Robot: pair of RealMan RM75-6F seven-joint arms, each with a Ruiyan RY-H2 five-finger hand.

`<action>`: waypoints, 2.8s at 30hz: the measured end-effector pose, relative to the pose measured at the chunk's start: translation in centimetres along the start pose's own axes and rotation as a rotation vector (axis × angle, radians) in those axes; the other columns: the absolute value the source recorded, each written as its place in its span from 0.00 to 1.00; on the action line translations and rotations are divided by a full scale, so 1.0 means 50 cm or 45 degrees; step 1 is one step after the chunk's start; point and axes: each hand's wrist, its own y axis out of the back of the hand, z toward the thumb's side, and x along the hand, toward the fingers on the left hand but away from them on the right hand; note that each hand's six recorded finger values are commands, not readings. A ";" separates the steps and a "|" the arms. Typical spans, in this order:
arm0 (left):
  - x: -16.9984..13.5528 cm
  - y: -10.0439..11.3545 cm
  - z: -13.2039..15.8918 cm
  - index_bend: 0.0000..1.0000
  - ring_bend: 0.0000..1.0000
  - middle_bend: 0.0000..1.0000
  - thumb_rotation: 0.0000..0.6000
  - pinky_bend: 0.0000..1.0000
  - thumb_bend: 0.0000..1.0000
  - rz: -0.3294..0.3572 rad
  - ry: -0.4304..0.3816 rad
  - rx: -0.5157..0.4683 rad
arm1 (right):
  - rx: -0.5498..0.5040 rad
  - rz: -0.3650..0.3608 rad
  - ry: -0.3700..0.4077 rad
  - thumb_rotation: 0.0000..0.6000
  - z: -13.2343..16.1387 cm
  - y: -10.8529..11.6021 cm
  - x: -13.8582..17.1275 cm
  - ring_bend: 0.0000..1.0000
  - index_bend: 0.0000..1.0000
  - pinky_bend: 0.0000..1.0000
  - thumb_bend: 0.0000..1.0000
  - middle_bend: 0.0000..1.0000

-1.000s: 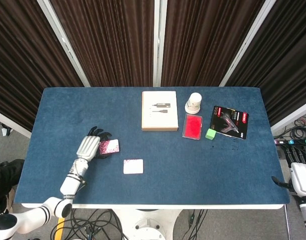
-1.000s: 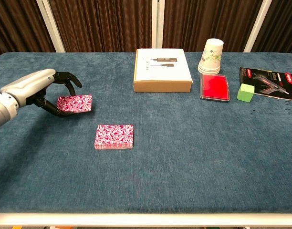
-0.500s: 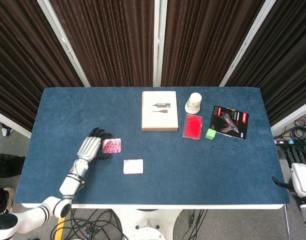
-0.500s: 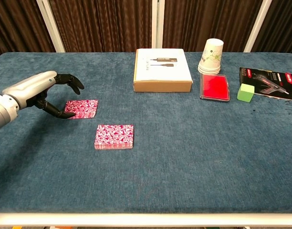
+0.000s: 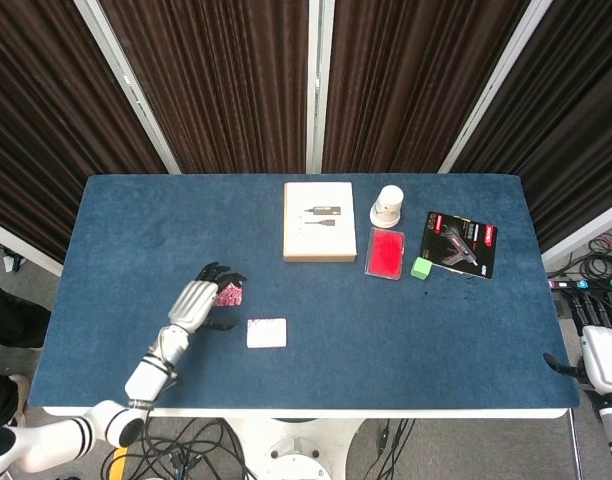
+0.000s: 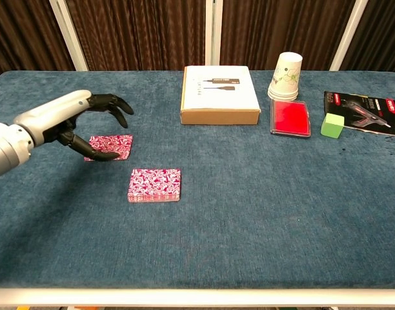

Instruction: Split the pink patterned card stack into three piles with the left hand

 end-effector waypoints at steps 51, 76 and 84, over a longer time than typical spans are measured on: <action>-0.010 -0.140 0.060 0.21 0.10 0.32 1.00 0.05 0.18 -0.103 -0.036 0.063 | -0.012 0.005 -0.020 1.00 -0.016 -0.001 0.000 0.00 0.00 0.00 0.09 0.00; -0.007 -0.139 0.055 0.21 0.10 0.34 1.00 0.06 0.19 -0.097 -0.026 0.055 | -0.008 0.010 -0.027 1.00 -0.018 -0.002 0.003 0.00 0.00 0.00 0.09 0.00; -0.008 -0.143 0.051 0.21 0.10 0.36 1.00 0.06 0.19 -0.108 -0.015 0.058 | -0.005 0.013 -0.032 1.00 -0.019 -0.002 0.003 0.00 0.00 0.00 0.09 0.00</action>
